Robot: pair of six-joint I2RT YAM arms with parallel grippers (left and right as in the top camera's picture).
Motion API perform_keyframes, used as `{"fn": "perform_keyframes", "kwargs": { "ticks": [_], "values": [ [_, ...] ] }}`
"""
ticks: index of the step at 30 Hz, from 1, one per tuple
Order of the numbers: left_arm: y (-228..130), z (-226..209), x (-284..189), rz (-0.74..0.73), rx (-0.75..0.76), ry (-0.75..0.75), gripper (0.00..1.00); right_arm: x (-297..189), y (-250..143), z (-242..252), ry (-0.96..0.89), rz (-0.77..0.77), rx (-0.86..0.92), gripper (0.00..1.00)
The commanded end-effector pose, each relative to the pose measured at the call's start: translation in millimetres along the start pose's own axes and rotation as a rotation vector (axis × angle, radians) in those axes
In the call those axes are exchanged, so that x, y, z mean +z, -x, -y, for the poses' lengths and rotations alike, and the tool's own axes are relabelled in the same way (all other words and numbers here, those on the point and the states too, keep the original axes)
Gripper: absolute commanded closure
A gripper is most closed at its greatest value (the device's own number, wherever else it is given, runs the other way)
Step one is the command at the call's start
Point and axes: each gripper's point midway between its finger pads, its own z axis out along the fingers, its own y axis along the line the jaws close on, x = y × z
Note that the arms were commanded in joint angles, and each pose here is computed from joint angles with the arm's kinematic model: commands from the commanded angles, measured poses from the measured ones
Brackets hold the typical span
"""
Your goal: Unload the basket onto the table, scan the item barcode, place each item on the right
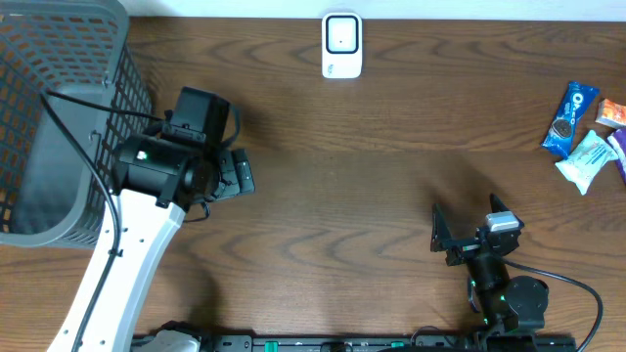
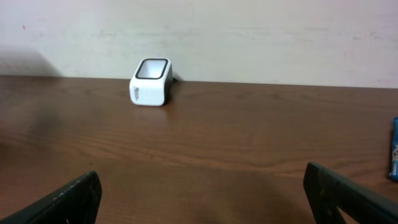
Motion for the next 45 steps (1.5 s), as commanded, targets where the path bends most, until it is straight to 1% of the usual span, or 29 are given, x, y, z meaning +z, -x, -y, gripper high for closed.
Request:
{"fn": "perform_keyframes", "kwargs": {
  "ticks": [1,4,7,12,14,23,29,34,39,45],
  "values": [
    [-16.3,-5.7,11.5,-0.028,0.016,0.010,0.02,-0.6,0.9,1.6,-0.004,0.007,-0.008,0.01],
    [-24.2,-4.3,27.1,0.007,0.010,-0.029,0.02,-0.6,1.0,1.6,-0.004,0.008,-0.008,0.01],
    [-26.7,2.7,44.3,0.084,0.004,-0.106,0.02,-0.6,1.0,1.6,-0.004,0.008,-0.008,0.01],
    [-30.4,26.5,64.3,0.255,0.101,-0.309,0.02,-0.6,0.9,1.6,-0.004,0.007,-0.008,0.01],
    [-32.6,29.3,69.0,0.315,0.116,-0.351,0.02,-0.6,0.9,1.6,-0.004,0.007,-0.008,0.01],
    [-40.7,26.3,80.7,0.553,0.167,-0.434,0.02,-0.6,1.0,1.6,-0.004,0.008,-0.008,0.01],
    [-46.1,22.2,75.1,0.702,0.177,-0.484,0.02,-0.6,1.0,1.6,-0.004,0.008,-0.008,0.01],
    [-44.3,19.0,61.4,0.830,0.190,-0.513,0.02,-0.6,0.9,1.6,-0.004,0.007,-0.008,0.01],
    [-42.1,7.5,61.7,0.906,0.155,-0.507,0.02,-0.6,1.0,1.6,-0.004,0.008,-0.008,0.01],
    [-38.3,-0.7,60.7,0.995,0.129,-0.532,0.02,-0.6,1.0,1.6,-0.004,0.008,-0.008,0.01]
  ]
}}
